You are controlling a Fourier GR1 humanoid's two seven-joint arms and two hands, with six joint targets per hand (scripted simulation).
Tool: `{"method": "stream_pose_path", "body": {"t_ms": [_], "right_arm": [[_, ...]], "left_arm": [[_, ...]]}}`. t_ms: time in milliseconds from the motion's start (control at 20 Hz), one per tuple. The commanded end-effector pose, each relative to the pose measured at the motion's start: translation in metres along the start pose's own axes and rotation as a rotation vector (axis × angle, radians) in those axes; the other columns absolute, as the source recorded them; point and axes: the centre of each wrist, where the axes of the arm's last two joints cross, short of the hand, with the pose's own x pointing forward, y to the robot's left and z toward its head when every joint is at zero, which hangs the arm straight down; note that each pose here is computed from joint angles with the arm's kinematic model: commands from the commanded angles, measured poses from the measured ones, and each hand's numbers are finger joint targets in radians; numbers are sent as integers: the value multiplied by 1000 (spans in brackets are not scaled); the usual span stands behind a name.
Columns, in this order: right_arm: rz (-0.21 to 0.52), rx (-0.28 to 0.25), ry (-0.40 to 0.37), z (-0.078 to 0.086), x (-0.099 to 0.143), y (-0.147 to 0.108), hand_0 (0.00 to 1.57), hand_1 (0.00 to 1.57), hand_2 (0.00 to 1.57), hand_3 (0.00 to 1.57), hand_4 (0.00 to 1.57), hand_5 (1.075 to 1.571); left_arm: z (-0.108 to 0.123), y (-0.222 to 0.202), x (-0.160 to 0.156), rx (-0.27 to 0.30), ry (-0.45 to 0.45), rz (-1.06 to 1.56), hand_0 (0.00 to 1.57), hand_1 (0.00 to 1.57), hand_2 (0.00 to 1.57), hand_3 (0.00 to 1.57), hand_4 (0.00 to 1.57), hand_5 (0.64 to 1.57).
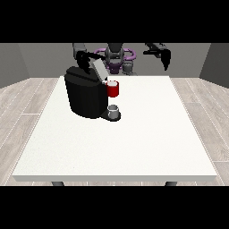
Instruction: Insert the coffee pod into the coffee machine and close the lid
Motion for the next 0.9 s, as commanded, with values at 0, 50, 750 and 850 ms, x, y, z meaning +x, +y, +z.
{"method": "stream_pose_path", "body": {"t_ms": [0, 50, 750, 850], "right_arm": [[0, 17, 38, -6, -1, 1, 0, 0, 0, 0, 0, 1571], [12, 16, -16, -9, 5, -5, 0, 0, 0, 0, 0, 1571], [40, 75, -44, -30, 20, 17, 0, 0, 0, 0, 0, 1571], [54, 96, -17, -23, 2, 44, 0, 0, 0, 0, 77, 1571]], "left_arm": [[-1, 7, 10, 27, 5, 4, 0, 0, 0, 0, 124, 1571], [9, -1, -12, 18, -5, -29, 0, 0, 0, 0, 0, 1571], [8, 12, -14, 66, -32, -20, 0, 0, 0, 0, 0, 1571], [-2, 19, 5, 42, -4, -24, 0, 0, 0, 0, 131, 1571]]}}
